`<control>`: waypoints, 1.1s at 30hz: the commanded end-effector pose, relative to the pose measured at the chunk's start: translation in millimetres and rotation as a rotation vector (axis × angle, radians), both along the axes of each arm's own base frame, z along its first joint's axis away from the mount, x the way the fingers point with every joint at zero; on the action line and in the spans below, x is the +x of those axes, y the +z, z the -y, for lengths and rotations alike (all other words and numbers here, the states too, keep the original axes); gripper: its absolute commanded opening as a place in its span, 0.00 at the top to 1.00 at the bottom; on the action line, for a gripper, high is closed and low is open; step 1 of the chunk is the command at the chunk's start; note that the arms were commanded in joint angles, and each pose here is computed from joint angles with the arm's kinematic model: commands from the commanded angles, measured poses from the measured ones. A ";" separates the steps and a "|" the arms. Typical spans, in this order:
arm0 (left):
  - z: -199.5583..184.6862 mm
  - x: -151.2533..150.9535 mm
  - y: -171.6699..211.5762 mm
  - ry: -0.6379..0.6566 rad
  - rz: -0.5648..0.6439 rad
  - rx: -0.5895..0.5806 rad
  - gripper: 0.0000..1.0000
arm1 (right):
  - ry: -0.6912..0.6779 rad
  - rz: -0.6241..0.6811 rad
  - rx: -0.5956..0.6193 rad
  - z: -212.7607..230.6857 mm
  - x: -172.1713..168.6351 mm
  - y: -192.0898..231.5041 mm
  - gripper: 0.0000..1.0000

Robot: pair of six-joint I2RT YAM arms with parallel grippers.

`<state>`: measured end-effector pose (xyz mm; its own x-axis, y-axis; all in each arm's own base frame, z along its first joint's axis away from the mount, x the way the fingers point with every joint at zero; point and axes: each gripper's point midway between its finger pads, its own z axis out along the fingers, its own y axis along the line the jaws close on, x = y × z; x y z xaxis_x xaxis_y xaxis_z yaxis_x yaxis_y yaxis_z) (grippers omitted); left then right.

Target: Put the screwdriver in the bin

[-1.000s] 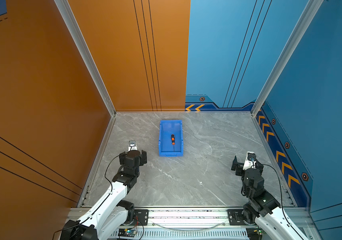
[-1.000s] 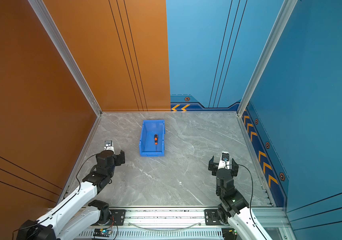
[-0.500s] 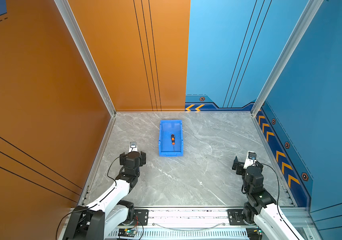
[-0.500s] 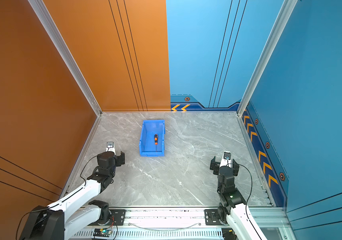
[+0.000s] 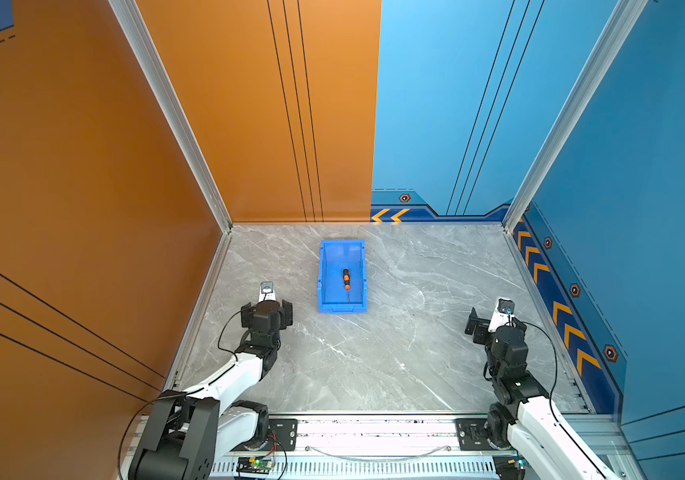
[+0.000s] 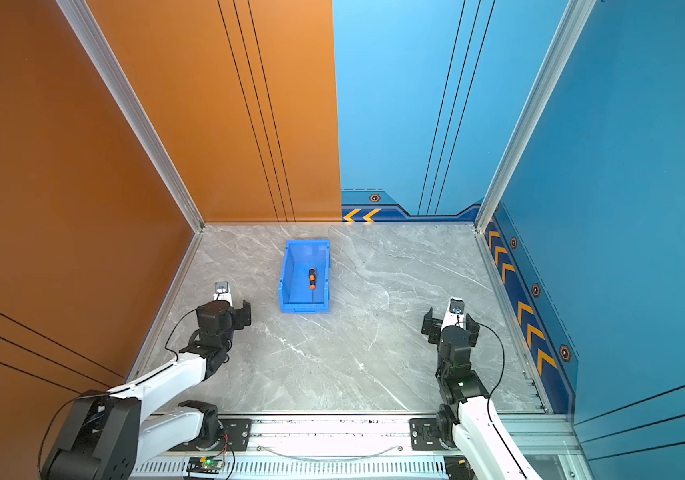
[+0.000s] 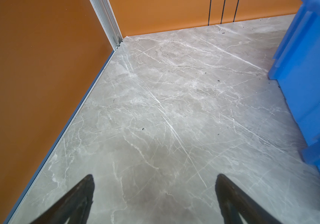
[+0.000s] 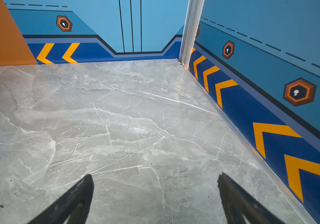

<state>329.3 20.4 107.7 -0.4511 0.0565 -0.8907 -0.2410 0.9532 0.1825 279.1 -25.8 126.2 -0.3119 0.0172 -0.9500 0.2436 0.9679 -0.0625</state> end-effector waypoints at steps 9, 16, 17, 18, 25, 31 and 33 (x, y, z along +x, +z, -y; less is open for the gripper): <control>3.5 18.4 9.8 -0.041 0.088 -0.049 0.02 | 0.073 0.040 0.010 -12.0 33.4 3.9 0.00; -1.0 33.8 8.8 -0.031 0.097 -0.056 0.02 | 0.084 0.067 0.021 -11.5 51.7 4.6 0.00; -1.8 35.8 8.8 -0.029 0.098 -0.057 0.02 | 0.084 0.070 0.021 -11.1 54.0 4.6 0.00; -1.8 38.1 9.4 -0.029 0.102 -0.058 0.02 | 0.085 0.074 0.024 -11.1 56.5 4.5 0.00; -3.0 51.9 9.5 -0.036 0.111 -0.066 0.02 | 0.101 0.095 0.035 -13.2 72.7 4.3 0.00; -3.8 58.5 1.0 -0.046 0.104 -0.060 0.02 | 0.120 0.112 0.043 -15.7 85.7 -0.2 0.00; -4.4 60.6 -2.5 -0.043 0.100 -0.061 0.02 | 0.117 0.113 0.041 -14.6 88.4 -3.0 0.00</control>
<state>378.0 26.4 94.1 -0.3973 0.0136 -0.9176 -0.2277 0.9672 0.1129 356.3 -12.3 105.5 -0.2788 0.0290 -0.9599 0.1464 0.9892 -0.0126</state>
